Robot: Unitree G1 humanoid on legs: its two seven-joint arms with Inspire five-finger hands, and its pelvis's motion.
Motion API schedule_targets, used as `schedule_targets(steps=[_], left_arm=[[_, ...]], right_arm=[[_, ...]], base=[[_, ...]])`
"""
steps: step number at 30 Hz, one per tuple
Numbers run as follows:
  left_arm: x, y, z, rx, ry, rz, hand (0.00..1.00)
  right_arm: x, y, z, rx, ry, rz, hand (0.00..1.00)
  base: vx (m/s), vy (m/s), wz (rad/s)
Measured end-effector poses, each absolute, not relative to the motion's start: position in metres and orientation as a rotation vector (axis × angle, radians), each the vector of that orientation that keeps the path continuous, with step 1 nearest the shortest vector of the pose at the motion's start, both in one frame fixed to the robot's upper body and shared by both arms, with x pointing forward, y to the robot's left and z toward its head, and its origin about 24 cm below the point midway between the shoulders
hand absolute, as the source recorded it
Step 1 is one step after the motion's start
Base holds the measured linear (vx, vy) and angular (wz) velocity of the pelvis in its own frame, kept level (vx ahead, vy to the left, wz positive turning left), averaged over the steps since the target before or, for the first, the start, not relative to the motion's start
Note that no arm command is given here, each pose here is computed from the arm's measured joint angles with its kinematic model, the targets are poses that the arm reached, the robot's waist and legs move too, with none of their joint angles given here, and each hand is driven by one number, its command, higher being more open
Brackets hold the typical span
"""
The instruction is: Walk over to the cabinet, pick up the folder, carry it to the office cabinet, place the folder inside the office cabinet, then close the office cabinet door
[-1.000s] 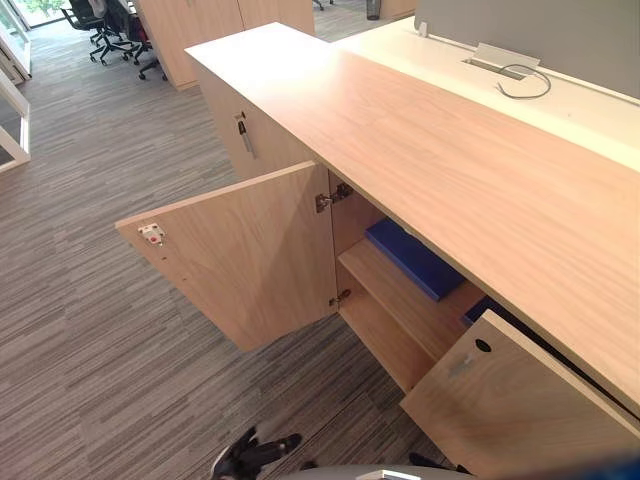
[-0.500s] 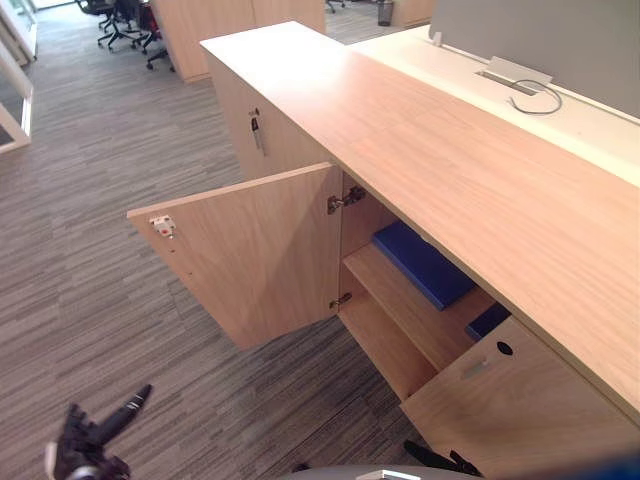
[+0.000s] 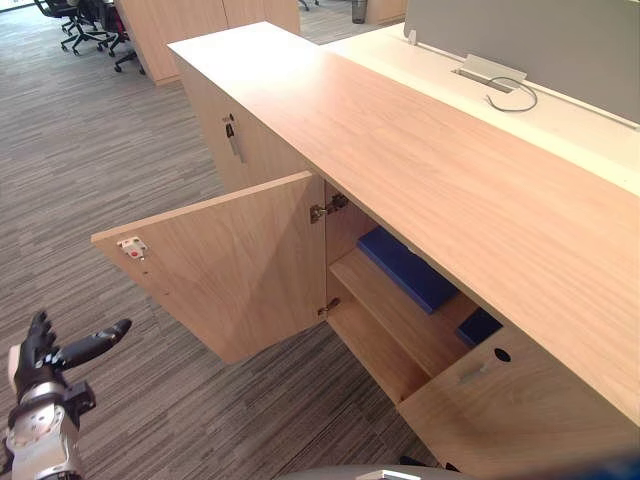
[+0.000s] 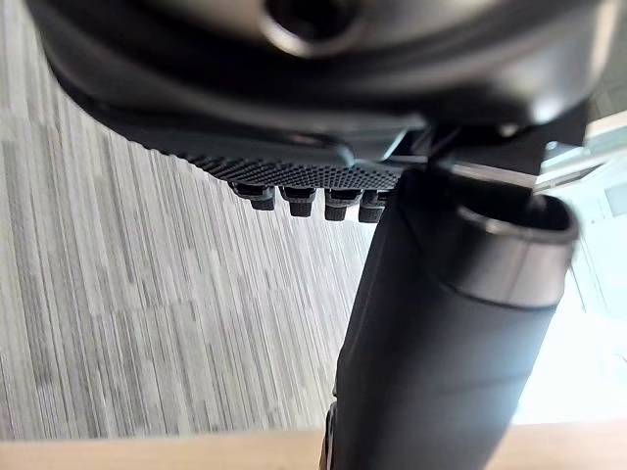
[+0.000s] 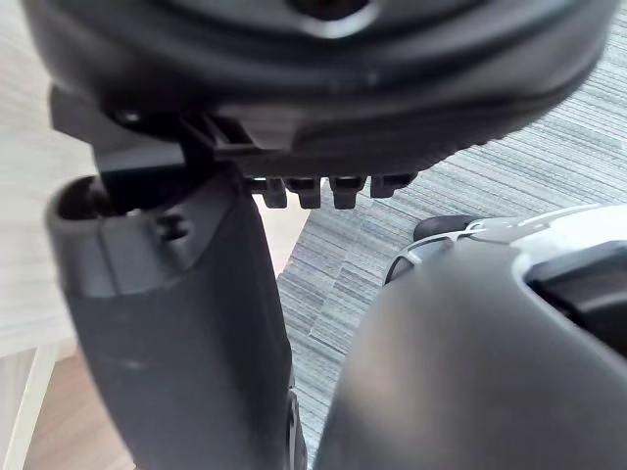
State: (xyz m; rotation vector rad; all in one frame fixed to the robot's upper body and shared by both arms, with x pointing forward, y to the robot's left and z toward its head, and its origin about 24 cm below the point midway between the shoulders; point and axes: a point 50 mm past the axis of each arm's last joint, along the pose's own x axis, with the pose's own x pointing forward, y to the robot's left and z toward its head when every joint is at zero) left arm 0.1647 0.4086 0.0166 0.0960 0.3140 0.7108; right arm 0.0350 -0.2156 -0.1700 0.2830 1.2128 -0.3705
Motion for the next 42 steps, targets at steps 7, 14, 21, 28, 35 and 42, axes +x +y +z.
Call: schedule_targets(steps=[7, 14, 21, 28, 35, 42], left_arm=[[0.215, 0.398, 0.038, 0.086, 0.264, 0.511, 1.0], [0.243, 0.399, 0.045, 0.088, 0.298, 0.495, 1.0], [0.244, 0.405, 0.032, 0.092, 0.416, 0.535, 1.0], [0.254, 0.401, 0.037, 0.108, 0.407, 0.515, 1.0], [0.231, 0.374, 0.046, 0.546, 0.457, 0.141, 1.0], [0.204, 0.356, 0.061, 0.707, 0.629, -0.328, 1.0]], right_arm=[[0.035, -0.215, -0.17, 0.288, 1.212, -0.347, 1.0], [0.03, -0.223, -0.168, 0.286, 1.207, -0.354, 1.0], [0.02, -0.232, -0.167, 0.29, 1.222, -0.39, 1.0], [0.019, -0.225, -0.169, 0.299, 1.231, -0.373, 1.0], [0.009, -0.224, -0.169, 0.295, 1.244, -0.376, 1.0], [0.017, -0.221, -0.168, 0.24, 1.24, -0.262, 1.0]], base=[[0.01, -0.027, -0.03], [0.0, -0.064, -0.02], [0.04, -0.099, 0.03], [-0.01, 0.018, -0.02], [-0.03, 0.056, 0.11], [-0.05, 0.032, 0.1]])
